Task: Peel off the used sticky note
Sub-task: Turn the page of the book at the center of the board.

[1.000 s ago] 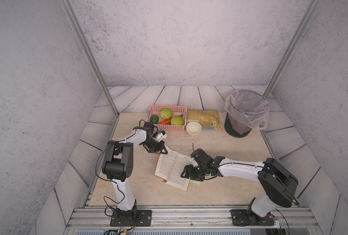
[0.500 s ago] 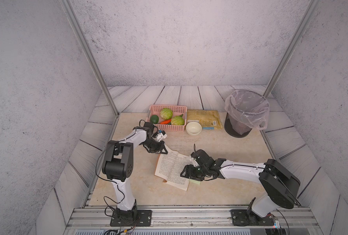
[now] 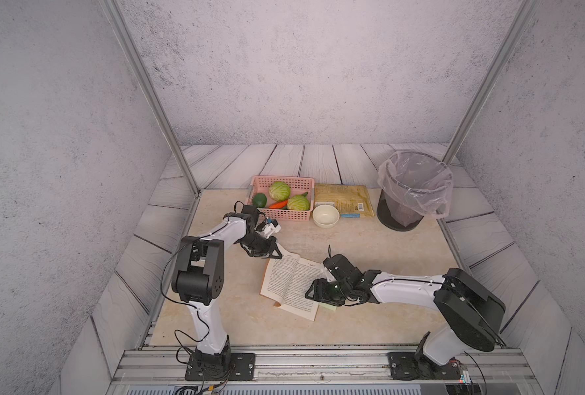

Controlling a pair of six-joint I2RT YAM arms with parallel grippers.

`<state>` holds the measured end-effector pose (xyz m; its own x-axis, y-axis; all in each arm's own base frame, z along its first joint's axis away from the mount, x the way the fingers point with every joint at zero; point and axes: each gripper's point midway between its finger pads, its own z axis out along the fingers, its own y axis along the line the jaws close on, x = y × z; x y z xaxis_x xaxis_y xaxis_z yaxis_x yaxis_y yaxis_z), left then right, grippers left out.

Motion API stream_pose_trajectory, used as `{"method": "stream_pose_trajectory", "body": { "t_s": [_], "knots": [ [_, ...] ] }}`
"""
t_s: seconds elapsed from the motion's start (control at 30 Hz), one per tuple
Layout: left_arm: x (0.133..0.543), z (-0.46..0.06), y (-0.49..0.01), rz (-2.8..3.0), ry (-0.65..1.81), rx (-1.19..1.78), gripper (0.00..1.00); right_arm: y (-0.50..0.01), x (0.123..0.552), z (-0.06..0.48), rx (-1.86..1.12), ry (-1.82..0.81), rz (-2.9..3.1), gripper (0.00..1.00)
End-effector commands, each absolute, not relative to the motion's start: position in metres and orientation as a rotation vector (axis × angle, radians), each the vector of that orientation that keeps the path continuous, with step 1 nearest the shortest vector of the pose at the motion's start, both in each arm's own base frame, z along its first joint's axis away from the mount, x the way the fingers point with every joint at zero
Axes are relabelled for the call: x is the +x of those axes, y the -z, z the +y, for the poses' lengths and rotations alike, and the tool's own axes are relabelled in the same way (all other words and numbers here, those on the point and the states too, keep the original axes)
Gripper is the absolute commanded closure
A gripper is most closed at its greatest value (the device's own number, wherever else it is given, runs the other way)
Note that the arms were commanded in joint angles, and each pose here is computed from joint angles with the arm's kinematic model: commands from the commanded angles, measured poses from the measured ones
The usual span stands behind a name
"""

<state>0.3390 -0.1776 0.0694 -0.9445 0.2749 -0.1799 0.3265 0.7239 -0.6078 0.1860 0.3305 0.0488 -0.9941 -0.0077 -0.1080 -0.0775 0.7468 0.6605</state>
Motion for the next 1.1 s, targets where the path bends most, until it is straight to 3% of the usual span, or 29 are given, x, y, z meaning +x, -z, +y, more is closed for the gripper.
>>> {"method": "stream_pose_trajectory", "body": {
  "t_s": [0.0, 0.53, 1.07],
  "knots": [
    [0.338, -0.174, -0.060, 2.877, 1.013, 0.501, 1.00, -0.055, 0.188, 0.334, -0.060, -1.123, 2.800, 0.31],
    [0.337, -0.174, -0.060, 2.879, 1.016, 0.500, 1.00, -0.081, 0.193, 0.343, -0.076, -1.254, 2.668, 0.33],
    [0.337, -0.174, -0.060, 2.879, 1.016, 0.501, 1.00, -0.061, 0.197, 0.346, -0.078, -1.214, 2.704, 0.33]
  ]
}}
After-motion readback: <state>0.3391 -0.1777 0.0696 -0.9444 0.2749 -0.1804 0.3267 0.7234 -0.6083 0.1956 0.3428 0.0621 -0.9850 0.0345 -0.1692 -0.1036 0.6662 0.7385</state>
